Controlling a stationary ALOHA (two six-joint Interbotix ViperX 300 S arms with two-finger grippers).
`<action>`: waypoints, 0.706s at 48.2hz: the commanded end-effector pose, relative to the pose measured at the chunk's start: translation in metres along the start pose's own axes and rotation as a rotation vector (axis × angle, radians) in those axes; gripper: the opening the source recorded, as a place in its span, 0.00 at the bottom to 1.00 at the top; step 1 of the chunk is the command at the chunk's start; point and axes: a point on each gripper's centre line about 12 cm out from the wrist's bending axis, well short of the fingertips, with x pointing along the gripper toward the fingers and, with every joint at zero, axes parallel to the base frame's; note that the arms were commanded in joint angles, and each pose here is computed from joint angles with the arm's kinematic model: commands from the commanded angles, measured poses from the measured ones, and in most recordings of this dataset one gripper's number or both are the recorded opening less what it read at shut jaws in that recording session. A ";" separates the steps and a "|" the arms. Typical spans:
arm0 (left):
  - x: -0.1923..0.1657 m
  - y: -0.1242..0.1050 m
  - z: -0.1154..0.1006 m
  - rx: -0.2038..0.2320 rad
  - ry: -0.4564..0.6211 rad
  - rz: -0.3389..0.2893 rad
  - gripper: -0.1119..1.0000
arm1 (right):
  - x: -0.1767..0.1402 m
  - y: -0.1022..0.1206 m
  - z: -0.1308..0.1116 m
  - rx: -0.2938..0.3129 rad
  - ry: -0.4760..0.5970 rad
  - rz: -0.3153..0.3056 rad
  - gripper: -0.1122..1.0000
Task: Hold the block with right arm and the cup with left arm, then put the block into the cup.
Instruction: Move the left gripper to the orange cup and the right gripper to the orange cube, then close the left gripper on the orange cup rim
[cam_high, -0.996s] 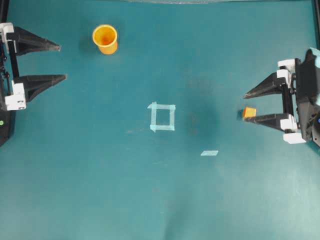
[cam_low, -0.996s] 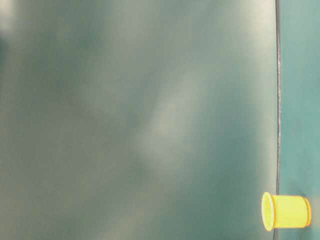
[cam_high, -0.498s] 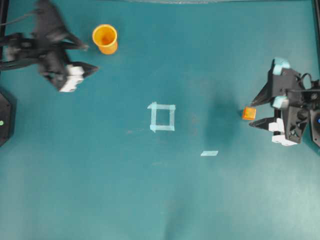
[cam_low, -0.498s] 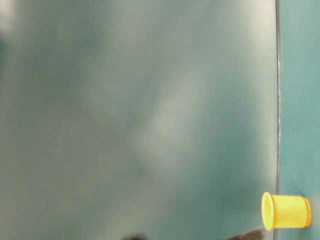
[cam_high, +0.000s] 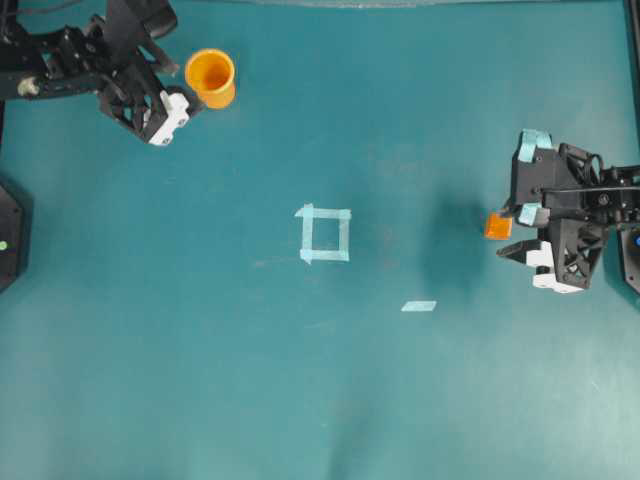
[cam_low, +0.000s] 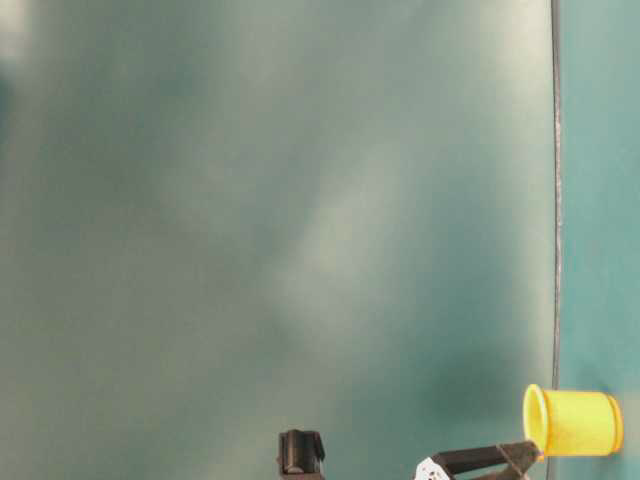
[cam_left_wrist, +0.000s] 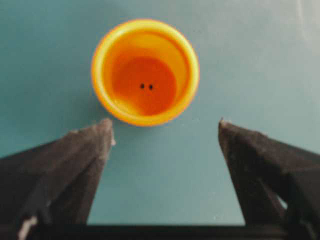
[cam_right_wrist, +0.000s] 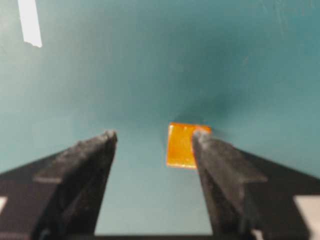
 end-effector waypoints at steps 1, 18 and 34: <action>0.001 0.004 0.005 -0.013 -0.016 0.008 0.84 | -0.003 0.000 0.008 -0.006 -0.029 0.000 0.67; 0.032 0.006 -0.014 -0.020 0.051 0.014 0.84 | -0.003 0.000 0.008 -0.009 -0.031 -0.001 0.67; 0.053 0.006 -0.014 -0.020 -0.028 0.004 0.84 | -0.003 0.000 0.009 -0.009 -0.033 -0.001 0.67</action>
